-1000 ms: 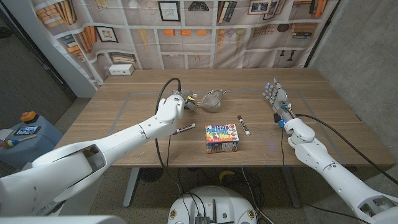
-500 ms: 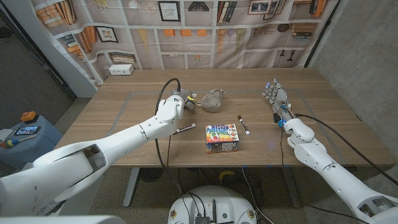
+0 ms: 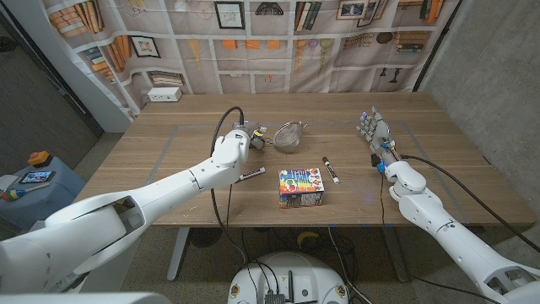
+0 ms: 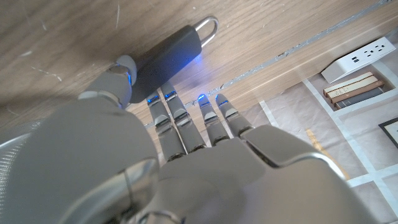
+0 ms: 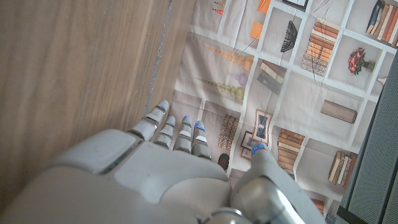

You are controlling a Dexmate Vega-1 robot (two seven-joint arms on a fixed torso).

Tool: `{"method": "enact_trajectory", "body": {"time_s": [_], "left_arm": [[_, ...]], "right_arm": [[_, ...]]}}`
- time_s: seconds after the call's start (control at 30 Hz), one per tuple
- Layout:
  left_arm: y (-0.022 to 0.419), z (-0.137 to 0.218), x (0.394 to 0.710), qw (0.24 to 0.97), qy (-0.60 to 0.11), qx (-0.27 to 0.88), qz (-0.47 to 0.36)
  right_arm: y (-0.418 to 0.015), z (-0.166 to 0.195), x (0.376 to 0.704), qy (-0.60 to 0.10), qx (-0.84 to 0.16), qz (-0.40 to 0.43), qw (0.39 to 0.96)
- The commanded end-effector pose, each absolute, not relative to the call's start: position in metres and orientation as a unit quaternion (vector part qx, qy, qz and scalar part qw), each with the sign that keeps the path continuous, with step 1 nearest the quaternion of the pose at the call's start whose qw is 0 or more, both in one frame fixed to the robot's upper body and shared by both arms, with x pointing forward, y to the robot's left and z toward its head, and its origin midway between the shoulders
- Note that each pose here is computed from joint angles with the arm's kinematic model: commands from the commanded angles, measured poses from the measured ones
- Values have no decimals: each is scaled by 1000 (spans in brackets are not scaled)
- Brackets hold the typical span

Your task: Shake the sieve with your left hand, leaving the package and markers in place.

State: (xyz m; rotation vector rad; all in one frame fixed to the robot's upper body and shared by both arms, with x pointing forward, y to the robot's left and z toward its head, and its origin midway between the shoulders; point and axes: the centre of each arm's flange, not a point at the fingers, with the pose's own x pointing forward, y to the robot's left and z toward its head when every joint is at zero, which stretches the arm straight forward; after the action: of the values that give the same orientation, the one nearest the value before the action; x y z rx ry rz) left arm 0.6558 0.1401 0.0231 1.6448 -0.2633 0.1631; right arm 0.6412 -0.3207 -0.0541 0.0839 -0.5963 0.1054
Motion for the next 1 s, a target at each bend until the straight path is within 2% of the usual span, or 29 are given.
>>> {"method": "enact_trajectory", "body": {"time_s": [0.03,1.0], "left_arm": [[140,22,656,672,-116,728,71],[138,23,646,662,-121,737,68]], "right_arm": [[-322,-54,639,-295,44,48,953],[-321,-56,636,-297,42,49,953]]}}
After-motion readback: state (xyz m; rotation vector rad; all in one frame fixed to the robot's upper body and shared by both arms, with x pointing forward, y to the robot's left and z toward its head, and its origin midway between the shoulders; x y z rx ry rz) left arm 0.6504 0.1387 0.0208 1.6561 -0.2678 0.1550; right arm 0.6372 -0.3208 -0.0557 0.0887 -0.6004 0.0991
